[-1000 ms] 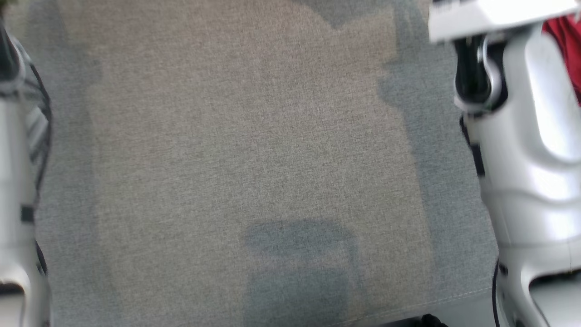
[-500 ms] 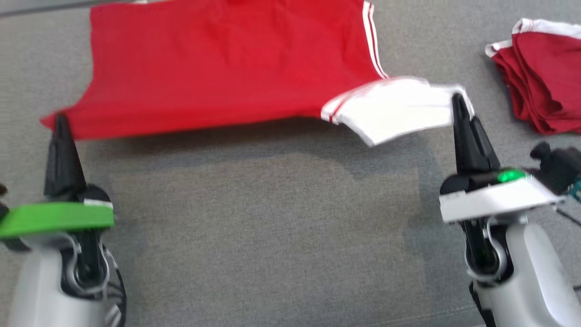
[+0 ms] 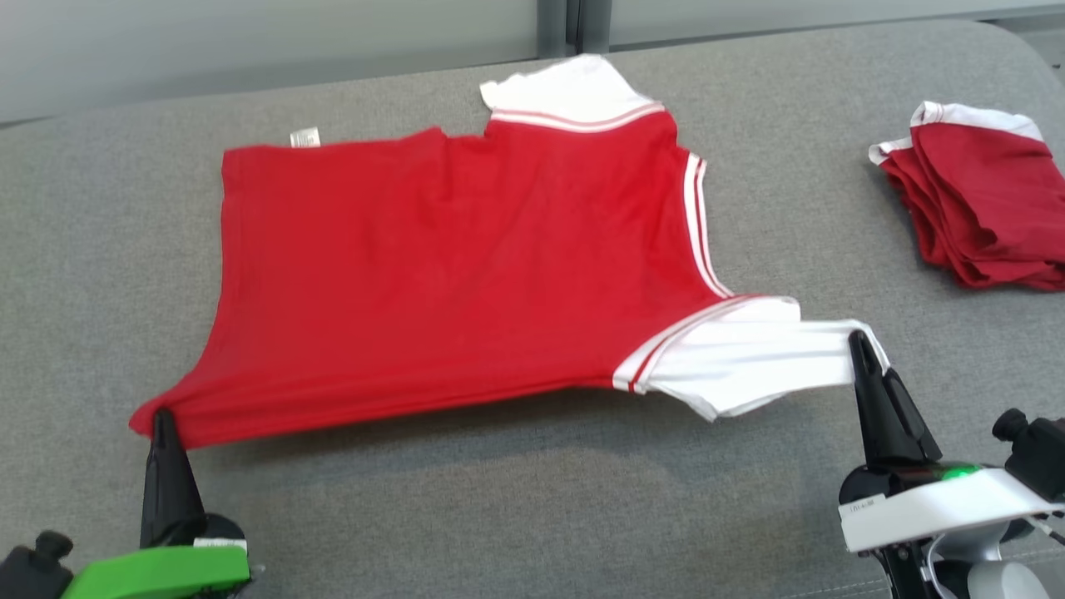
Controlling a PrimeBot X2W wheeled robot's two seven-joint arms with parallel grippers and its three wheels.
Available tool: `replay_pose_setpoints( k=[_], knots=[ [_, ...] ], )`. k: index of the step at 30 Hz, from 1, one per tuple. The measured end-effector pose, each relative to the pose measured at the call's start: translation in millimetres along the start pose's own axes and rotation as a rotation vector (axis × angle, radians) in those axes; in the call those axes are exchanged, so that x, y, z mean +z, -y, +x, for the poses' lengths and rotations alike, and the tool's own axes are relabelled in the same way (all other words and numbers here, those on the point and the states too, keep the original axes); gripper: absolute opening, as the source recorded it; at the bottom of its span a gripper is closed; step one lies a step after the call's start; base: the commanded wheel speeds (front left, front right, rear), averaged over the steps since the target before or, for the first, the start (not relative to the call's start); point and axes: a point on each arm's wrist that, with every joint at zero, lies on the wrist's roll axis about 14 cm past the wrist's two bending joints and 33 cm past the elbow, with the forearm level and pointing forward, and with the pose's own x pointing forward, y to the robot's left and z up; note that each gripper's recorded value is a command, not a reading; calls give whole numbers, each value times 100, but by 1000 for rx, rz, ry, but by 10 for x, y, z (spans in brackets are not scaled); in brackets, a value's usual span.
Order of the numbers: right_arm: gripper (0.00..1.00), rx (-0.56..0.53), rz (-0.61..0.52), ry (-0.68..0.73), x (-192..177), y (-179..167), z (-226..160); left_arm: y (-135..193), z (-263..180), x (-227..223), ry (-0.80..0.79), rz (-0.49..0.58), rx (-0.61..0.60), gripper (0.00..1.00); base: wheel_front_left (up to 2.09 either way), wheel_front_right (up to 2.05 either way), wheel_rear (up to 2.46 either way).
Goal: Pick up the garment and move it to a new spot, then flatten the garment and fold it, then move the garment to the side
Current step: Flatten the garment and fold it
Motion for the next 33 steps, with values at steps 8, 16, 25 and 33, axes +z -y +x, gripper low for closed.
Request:
replay_pose_setpoints(
  k=[8,16,25,33],
  knots=[
    [0,-4,33,-10,6,-30,-254,-41,-301,74,16,-17,14,0,0,0,0],
    [0,-15,83,-111,-223,-43,-512,-108,-515,15,-9,-25,44,0,0,0,0],
    [0,-35,95,-186,-388,7,-642,-214,-644,-132,-58,-15,91,0,0,0,0],
    [0,-37,94,-226,-472,14,-685,-283,-722,-256,-98,-8,112,0,0,0,0]
  ],
)
